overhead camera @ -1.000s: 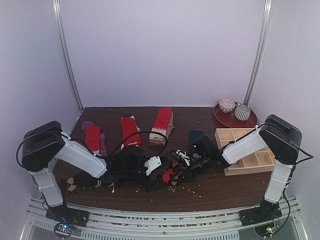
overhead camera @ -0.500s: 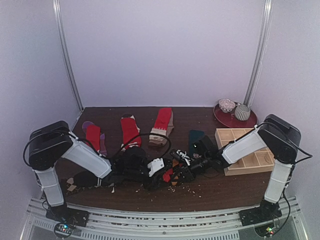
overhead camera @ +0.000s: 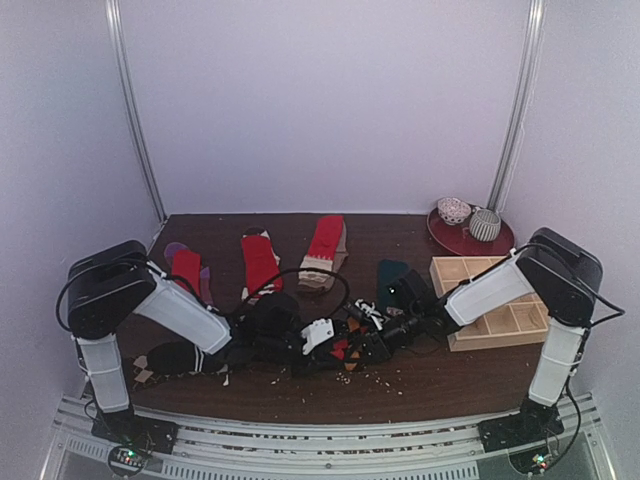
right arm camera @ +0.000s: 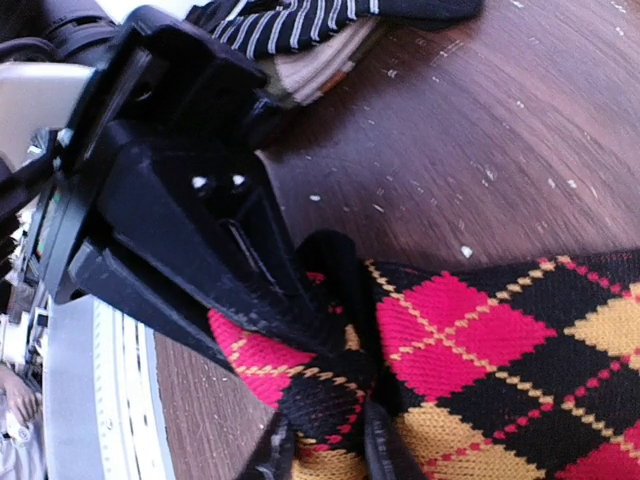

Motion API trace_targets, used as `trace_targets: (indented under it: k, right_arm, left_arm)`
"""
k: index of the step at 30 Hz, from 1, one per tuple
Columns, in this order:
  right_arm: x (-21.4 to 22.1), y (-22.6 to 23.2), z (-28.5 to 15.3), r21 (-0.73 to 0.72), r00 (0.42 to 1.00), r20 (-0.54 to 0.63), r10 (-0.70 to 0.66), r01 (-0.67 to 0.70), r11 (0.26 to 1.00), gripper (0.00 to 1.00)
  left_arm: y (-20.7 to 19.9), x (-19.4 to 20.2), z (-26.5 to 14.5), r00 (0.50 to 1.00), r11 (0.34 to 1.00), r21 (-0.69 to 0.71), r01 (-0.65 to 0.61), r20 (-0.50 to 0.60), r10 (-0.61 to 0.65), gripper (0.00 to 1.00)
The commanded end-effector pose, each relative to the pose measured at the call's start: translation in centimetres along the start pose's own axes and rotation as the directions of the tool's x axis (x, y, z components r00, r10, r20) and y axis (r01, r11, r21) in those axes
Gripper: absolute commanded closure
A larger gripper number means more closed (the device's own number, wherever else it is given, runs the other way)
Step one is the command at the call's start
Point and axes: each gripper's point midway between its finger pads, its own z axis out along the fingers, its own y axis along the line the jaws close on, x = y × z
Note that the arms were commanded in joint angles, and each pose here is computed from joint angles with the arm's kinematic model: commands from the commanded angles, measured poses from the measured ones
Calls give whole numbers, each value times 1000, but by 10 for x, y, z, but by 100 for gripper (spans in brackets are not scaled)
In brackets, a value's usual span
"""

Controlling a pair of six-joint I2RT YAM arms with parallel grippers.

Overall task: Roll the socks
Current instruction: Roll the sock at the center of the board.

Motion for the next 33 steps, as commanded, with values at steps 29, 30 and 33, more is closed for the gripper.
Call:
trace_targets:
  k: [29,30,33]
  right_arm:
    - [-6,26,-53,599,830,38,-556,427,678,28]
    - [-3,21,-49,602,833,11,-554,436,669,28]
    - [0,12,-42,609,832,-29,-554,455,650,28]
  left_arm:
    - [-34,68,13,878,944,127,304,-422,-226,100]
    - [-34,69,13,878,944,128,304,-422,-225,100]
    - [-35,70,13,878,943,134,303,-424,-222,100]
